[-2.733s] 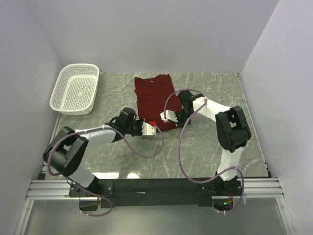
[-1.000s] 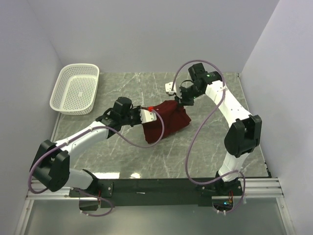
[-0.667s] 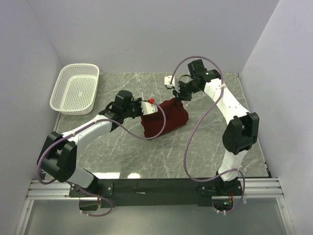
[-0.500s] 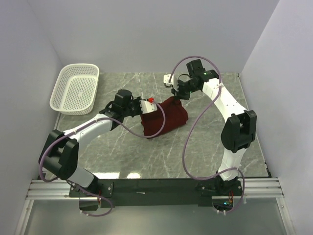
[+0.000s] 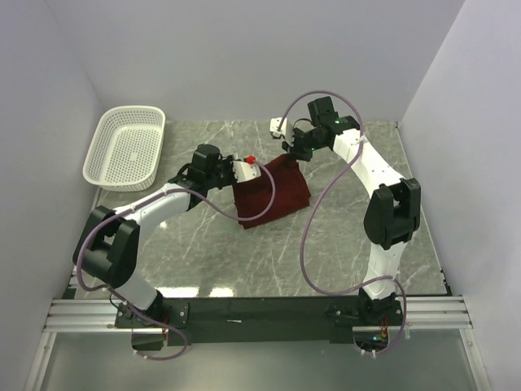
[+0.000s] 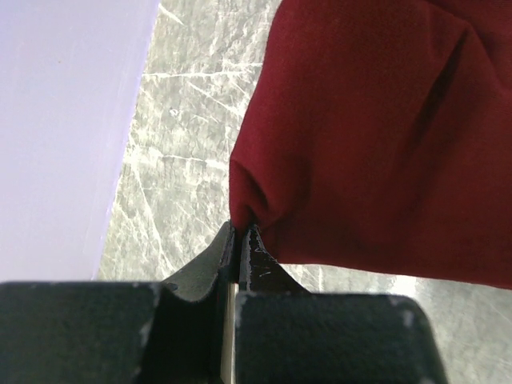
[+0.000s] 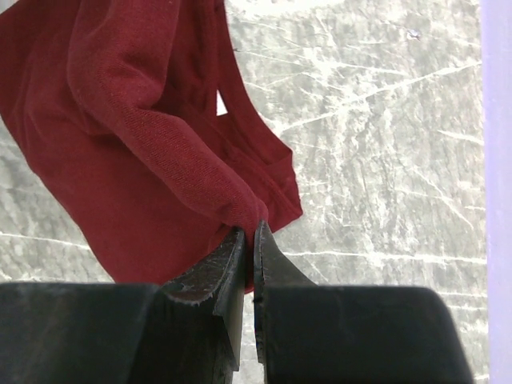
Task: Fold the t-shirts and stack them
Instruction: Fold the tshirt
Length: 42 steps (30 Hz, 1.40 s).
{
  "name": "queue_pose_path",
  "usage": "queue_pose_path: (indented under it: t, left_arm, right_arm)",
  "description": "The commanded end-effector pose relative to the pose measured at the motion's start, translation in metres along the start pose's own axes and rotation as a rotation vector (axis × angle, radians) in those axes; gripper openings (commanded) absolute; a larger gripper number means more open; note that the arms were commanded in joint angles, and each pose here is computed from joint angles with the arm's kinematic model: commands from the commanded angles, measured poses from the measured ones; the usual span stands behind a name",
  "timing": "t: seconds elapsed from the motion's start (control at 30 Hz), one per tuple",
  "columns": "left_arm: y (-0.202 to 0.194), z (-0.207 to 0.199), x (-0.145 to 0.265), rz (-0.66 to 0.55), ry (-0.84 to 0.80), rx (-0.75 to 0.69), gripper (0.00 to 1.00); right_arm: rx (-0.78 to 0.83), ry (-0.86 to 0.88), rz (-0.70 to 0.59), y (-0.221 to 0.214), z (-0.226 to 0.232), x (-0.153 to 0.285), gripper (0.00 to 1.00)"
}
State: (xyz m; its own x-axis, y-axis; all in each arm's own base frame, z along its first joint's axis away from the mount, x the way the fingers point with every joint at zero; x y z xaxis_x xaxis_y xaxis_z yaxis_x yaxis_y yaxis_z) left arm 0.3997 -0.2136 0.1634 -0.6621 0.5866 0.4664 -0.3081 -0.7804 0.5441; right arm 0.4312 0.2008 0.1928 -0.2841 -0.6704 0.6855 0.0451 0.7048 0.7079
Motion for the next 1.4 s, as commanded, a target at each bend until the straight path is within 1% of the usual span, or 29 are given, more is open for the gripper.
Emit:
queue_pose_path:
  t: [0.0,0.3,0.63,0.97,1.37]
  left_arm:
    - [0.013,0.030,-0.002,-0.034,0.081,-0.036,0.00]
    - [0.006,0.034,-0.005,-0.009,0.092,-0.035,0.00]
    - [-0.001,0.029,-0.011,0.010,0.074,-0.022,0.01]
    - [-0.010,0.033,-0.015,0.036,0.097,-0.011,0.00]
    - [-0.015,0.031,-0.028,0.048,0.079,0.015,0.01]
  right_arm:
    - [0.019,-0.063,-0.033,0.012,-0.017,0.003,0.00]
    - [0.014,-0.097,-0.029,0.012,-0.026,-0.005,0.00]
    - [0.009,-0.080,-0.006,0.005,-0.023,-0.011,0.00]
    - [0.002,-0.080,0.008,0.002,-0.023,-0.015,0.00]
    - [-0.015,-0.079,0.029,-0.005,-0.027,-0.022,0.00]
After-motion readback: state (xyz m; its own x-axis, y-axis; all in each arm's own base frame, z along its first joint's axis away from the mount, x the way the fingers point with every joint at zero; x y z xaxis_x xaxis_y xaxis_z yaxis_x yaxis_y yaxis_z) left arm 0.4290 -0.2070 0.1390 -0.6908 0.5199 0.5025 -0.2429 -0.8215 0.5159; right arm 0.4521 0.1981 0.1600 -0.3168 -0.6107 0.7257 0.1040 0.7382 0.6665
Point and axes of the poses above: each gripper's point midway between its finger pads, its own x axis back along the fingers, its own z axis along the line the jaws close on, y = z × x, the point moved 2 cm from there along x, back along the fingers, and after that the axes turned 8 degrees about -x, right-handed, at the moved point
